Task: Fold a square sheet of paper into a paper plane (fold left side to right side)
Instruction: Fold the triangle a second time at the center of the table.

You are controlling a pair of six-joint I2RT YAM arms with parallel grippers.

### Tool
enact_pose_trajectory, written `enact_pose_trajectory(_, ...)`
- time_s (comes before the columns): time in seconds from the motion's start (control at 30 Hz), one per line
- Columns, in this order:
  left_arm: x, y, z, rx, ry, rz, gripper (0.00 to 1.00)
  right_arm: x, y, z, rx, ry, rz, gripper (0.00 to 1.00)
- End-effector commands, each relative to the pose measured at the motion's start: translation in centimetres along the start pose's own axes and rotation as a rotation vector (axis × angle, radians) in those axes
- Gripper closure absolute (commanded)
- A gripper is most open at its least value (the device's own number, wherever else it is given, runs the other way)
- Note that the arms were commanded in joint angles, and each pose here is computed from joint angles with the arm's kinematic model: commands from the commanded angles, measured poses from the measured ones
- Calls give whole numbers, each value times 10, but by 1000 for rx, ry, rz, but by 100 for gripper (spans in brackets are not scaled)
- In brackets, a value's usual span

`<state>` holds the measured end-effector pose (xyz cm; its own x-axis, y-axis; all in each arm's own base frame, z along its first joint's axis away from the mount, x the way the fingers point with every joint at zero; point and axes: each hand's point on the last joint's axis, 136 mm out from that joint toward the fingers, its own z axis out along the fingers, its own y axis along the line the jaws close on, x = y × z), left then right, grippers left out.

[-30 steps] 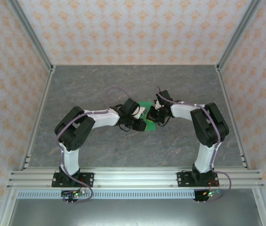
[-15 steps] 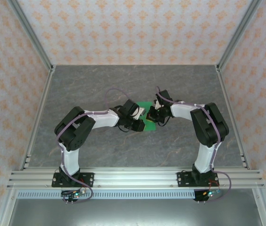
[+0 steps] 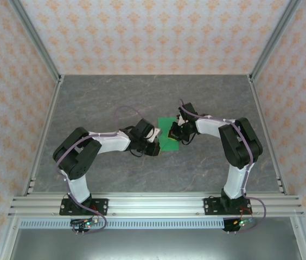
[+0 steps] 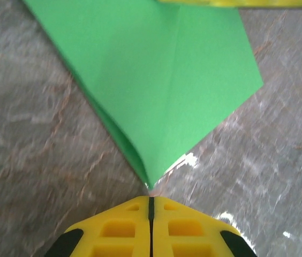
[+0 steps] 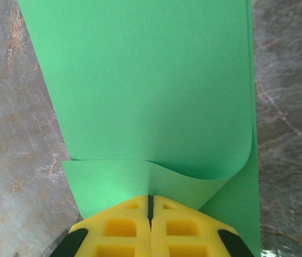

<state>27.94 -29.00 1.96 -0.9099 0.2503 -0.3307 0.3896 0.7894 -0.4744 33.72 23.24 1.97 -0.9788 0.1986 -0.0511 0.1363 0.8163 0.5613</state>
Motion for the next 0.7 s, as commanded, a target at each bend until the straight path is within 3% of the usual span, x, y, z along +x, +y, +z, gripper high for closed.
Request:
enact_pose_trajectory(0.0,-3,2,-20,16,-15,-47,93,12,-33,11,127,43,31,95)
enact_pose_trajectory(0.27,-45,-25,-23,145,-61,-40,92,12,-31,11,121,42,29,95)
enact_pose_trajectory(0.67,-41,-10,13,122,19,-43,92,12,-28,10,109,45,25,95)
